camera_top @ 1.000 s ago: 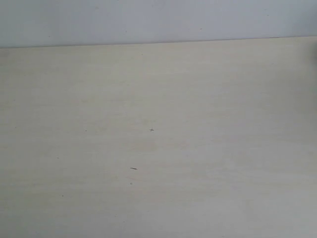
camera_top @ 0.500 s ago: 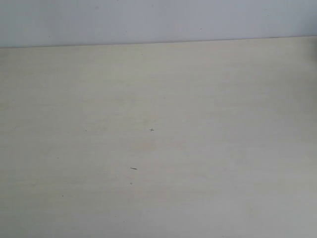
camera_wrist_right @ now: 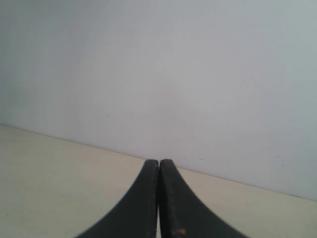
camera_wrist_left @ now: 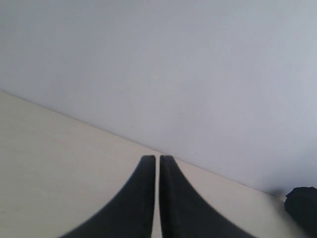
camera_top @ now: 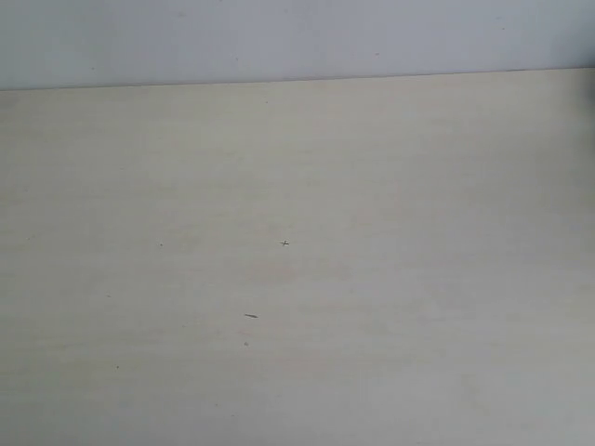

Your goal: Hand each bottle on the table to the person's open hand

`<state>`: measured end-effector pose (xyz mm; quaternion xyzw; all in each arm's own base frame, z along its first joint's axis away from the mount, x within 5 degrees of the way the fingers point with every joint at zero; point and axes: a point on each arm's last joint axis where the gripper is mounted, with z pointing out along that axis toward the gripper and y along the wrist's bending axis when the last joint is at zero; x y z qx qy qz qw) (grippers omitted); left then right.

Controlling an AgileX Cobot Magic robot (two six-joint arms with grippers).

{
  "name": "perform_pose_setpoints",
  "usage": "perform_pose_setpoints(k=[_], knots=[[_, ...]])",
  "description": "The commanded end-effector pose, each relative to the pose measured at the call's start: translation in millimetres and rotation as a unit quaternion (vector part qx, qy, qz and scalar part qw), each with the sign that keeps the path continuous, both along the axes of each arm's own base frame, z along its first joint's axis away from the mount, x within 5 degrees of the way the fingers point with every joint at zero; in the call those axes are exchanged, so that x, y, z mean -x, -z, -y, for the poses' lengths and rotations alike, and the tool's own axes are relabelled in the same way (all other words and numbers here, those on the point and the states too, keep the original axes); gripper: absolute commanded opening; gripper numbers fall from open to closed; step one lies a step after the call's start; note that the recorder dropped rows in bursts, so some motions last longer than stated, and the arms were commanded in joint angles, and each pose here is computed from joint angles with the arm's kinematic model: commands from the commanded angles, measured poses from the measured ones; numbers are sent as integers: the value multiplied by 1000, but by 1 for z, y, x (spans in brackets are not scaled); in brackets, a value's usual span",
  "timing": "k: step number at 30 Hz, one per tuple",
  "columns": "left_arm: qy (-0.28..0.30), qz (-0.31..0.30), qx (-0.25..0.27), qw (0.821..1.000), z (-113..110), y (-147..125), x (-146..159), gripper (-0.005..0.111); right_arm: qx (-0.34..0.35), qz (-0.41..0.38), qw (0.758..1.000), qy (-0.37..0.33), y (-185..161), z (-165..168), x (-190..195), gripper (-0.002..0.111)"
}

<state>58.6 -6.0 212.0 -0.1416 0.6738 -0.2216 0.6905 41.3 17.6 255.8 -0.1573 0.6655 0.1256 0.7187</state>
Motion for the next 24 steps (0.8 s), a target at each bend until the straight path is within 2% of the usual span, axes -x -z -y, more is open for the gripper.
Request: perform_pose_setpoints(k=[1, 5, 8, 10, 14, 18, 24], knots=[[-3, 2, -20, 1000, 0, 1, 0, 5, -2, 3, 1000, 0, 0, 0, 0, 0], [-7, 6, -92, 996, 0, 2, 0, 5, -2, 3, 1000, 0, 0, 0, 0, 0], [-16, 22, -214, 977, -1, 2, 2, 5, -2, 3, 1000, 0, 0, 0, 0, 0], [-24, 15, -245, 969, -2, 3, 2, 5, -2, 3, 1000, 0, 0, 0, 0, 0], [-52, -16, -228, 972, -6, 7, 2, 5, -2, 3, 1000, 0, 0, 0, 0, 0], [-56, -15, -243, 968, -6, 7, 2, 5, -2, 3, 1000, 0, 0, 0, 0, 0], [-55, -17, -231, 971, -6, 7, 2, 5, -2, 3, 1000, 0, 0, 0, 0, 0]])
